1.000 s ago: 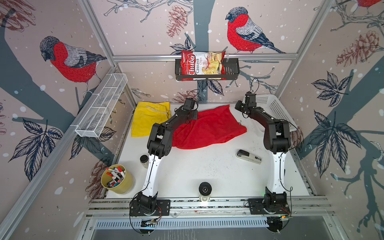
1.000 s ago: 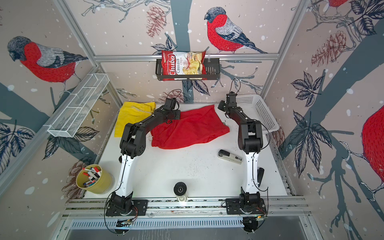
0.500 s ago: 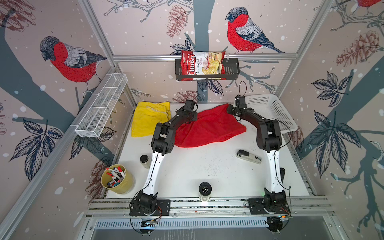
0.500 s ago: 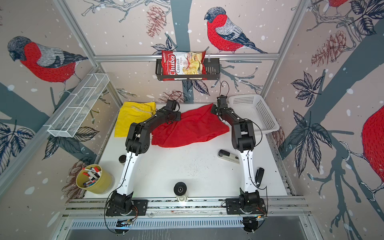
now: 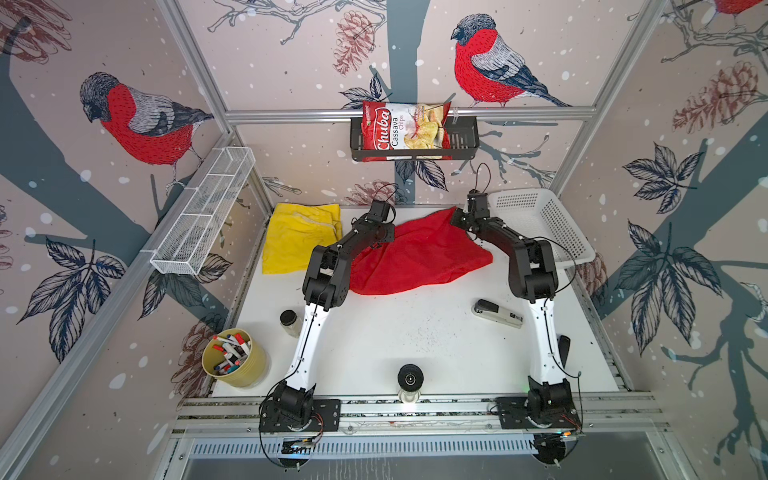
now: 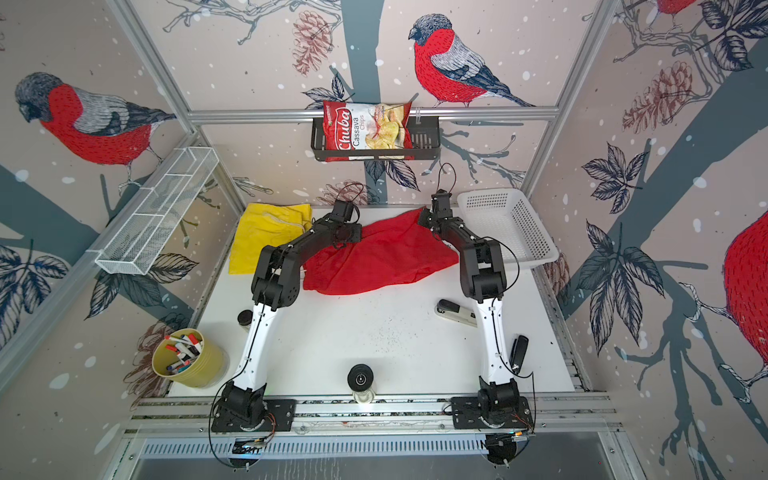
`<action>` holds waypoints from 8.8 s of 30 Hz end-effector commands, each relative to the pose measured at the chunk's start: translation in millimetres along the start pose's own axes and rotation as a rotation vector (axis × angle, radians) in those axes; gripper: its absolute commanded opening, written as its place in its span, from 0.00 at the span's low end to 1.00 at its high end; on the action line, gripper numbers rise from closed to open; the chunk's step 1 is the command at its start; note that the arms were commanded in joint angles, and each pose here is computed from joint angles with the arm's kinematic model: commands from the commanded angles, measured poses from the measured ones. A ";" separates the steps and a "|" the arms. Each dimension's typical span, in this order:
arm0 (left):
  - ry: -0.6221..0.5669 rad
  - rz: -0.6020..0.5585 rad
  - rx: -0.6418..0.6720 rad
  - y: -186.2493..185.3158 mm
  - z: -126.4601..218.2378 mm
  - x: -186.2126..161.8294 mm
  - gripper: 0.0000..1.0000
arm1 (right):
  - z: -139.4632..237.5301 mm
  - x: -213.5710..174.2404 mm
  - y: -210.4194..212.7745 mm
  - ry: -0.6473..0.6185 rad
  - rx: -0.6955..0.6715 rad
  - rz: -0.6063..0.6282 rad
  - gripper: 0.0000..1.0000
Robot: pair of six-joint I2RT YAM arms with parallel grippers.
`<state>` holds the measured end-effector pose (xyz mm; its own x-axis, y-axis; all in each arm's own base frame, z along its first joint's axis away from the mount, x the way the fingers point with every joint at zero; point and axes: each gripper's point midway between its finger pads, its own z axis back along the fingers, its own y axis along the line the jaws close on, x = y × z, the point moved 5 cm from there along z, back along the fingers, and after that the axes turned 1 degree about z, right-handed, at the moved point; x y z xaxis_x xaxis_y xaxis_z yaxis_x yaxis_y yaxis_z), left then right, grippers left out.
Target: Fold and stack the shorts
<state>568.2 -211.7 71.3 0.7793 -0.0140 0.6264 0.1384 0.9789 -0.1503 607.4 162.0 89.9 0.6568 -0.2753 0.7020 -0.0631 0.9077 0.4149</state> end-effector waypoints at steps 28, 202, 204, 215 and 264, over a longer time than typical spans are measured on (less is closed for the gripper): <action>-0.129 0.086 0.178 19.2 87.3 70.5 0.77 | 45.8 27.9 15.8 -0.044 -0.095 -0.006 0.07; 0.223 0.441 -0.042 75.2 190.6 -119.3 0.06 | 121.9 -266.5 290.6 -0.043 0.356 1.253 0.99; 0.225 0.444 -0.046 75.3 190.0 -119.9 0.05 | 127.2 -261.1 287.0 -0.047 0.359 1.238 0.99; 0.226 0.454 -0.060 73.8 190.2 -118.9 0.05 | 129.0 -254.1 284.6 -0.102 0.296 1.237 1.00; -0.318 1.129 -0.731 84.0 164.5 -156.3 0.98 | 140.3 -246.3 278.5 0.026 0.512 0.832 0.02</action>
<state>352.1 -87.7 74.1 0.5131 0.8579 0.0287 -0.1847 0.1429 -0.9724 323.1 435.8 102.0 0.2731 0.4381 0.8564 -0.8263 0.5627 -0.0244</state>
